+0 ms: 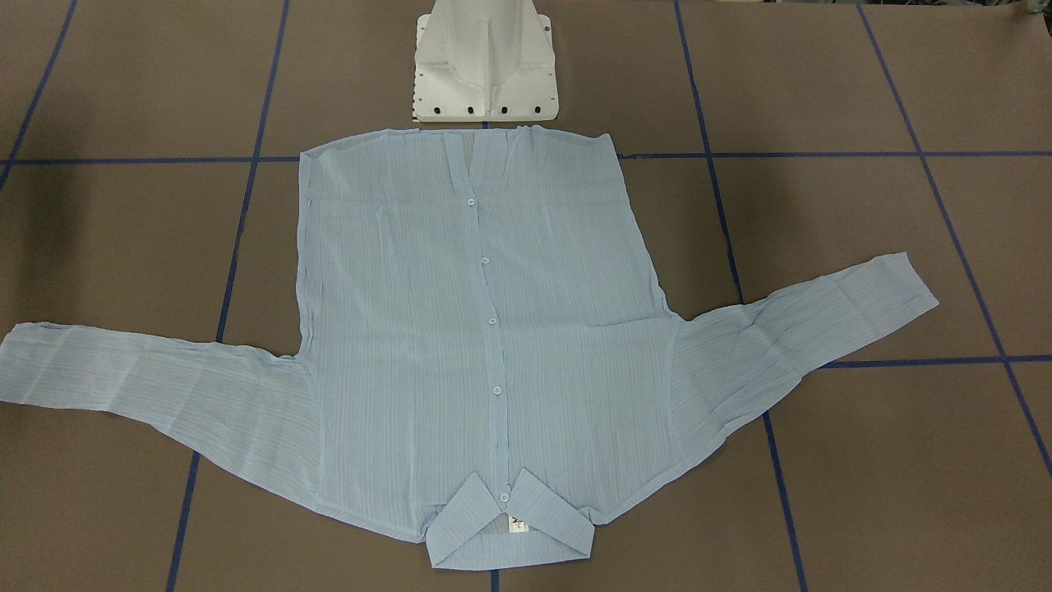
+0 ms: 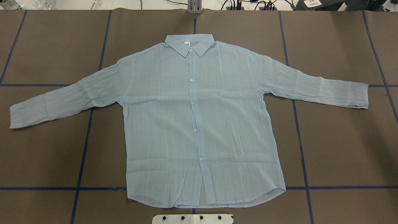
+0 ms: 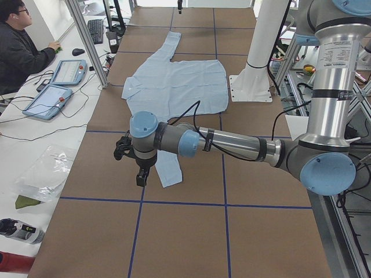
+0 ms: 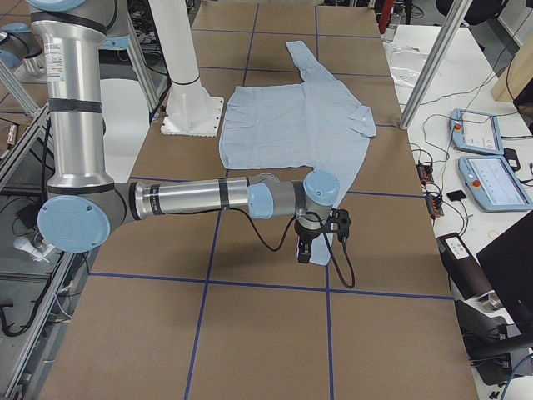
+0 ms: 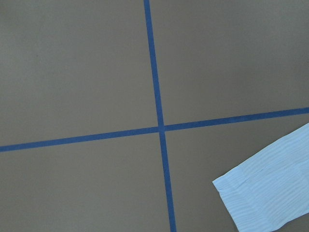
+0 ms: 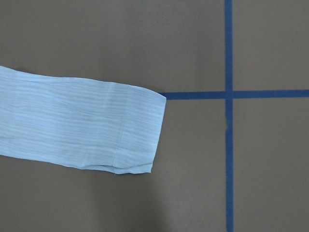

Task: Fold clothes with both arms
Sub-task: 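Move the right gripper toward the cuff of the sleeve nearest it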

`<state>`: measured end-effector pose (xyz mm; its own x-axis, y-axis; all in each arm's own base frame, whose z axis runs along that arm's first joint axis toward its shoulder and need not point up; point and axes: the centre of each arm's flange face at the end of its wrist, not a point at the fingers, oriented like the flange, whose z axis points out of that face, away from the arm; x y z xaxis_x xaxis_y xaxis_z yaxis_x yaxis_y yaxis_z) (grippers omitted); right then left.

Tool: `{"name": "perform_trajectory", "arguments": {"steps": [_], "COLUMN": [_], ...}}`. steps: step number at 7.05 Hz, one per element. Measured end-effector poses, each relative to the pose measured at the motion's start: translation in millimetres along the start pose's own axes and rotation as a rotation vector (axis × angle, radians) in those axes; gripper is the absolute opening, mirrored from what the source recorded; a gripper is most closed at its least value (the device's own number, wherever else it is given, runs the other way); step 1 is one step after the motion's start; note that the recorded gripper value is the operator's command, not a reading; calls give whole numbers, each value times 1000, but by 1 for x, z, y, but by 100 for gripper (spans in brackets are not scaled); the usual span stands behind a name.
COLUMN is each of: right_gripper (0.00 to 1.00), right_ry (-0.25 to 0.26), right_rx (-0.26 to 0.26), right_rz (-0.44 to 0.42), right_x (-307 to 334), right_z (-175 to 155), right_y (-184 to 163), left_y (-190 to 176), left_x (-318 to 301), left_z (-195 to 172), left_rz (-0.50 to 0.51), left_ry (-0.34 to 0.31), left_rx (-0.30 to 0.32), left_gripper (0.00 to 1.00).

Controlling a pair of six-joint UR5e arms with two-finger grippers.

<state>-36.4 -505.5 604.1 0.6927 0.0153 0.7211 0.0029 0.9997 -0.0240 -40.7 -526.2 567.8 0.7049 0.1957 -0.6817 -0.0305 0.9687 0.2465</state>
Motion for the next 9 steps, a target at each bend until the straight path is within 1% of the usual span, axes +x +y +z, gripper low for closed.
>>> {"name": "perform_trajectory", "arguments": {"steps": [1, 2, 3, 4, 5, 6, 7, 9], "right_gripper": [100, 100, 100, 100, 100, 100, 99, 97], "right_ry": [-12, -19, -24, -35, -39, -36, -33, -34], "right_rx": [30, 75, 123, 159, 165, 156, 146, 133], "right_rz": [4, 18, -3, -27, -31, -27, -26, -37], "right_x": [-19, -32, -32, -25, -16, -9, -9, -20], "right_z": [15, 28, 41, 50, 60, 71, 80, 93], "right_y": [-2, 2, 14, 23, 27, 25, 19, -6], "left_y": [-2, 0, -1, -6, -11, -11, -11, -11], "left_x": [5, 8, 13, 17, 20, 21, 21, 22], "left_z": [-1, -2, -3, -5, -7, -7, -6, -7], "left_rz": [29, 42, 50, 57, 60, 60, 61, 64], "left_ry": [11, 35, 70, 90, 99, 101, 102, 101], "left_rx": [26, 36, 42, 48, 51, 51, 50, 52], "left_gripper": [100, 100, 100, 100, 100, 100, 100, 100]}}
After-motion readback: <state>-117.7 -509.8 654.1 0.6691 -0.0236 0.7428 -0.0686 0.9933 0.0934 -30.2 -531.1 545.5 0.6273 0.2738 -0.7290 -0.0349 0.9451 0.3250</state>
